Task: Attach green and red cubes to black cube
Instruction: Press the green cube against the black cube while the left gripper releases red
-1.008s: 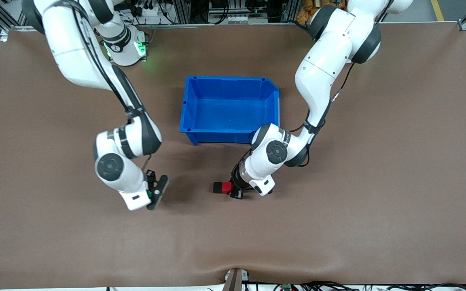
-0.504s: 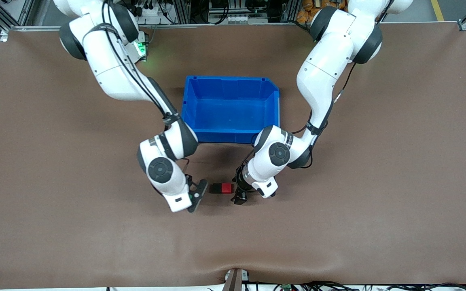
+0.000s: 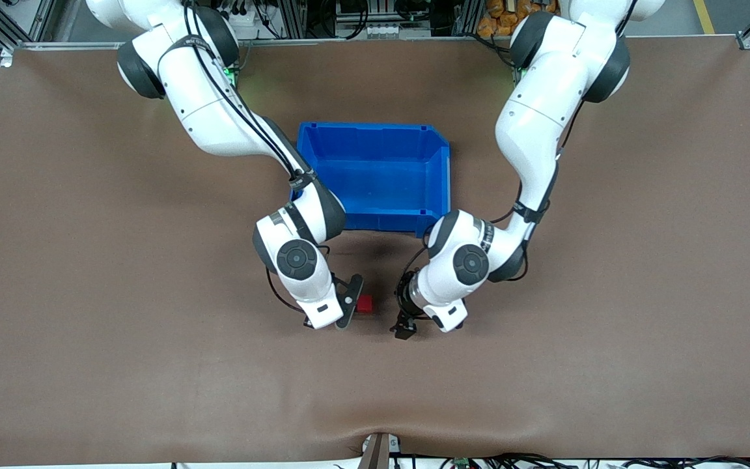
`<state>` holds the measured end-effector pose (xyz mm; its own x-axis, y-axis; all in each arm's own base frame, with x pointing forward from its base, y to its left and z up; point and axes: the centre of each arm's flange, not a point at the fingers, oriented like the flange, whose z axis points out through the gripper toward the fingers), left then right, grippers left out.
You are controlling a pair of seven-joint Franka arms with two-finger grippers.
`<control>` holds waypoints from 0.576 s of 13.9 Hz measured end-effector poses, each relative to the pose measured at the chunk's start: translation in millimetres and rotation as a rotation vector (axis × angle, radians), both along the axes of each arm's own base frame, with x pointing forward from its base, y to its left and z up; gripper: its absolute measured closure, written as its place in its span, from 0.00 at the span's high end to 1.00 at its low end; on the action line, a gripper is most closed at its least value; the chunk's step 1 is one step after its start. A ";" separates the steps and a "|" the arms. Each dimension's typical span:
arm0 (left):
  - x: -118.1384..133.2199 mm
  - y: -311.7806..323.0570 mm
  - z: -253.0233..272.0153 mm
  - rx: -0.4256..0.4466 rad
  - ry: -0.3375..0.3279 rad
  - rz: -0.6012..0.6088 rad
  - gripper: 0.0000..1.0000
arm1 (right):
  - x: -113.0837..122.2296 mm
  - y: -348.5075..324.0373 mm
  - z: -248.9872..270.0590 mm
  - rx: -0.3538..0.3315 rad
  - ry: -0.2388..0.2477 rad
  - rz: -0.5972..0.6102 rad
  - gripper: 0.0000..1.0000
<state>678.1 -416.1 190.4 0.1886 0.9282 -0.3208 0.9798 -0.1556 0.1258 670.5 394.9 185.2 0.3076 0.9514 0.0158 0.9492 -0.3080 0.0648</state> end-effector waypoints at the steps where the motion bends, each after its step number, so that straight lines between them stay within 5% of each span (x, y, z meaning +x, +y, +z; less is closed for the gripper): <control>1: 5.8 10.5 5.4 0.017 -0.006 -0.029 1.00 | 0.0 0.1 0.1 0.000 0.000 0.000 0.40; 8: 41.4 107.1 30.0 0.131 0.007 -0.293 1.00 | -8.2 9.4 -0.1 -0.020 0.026 0.018 0.40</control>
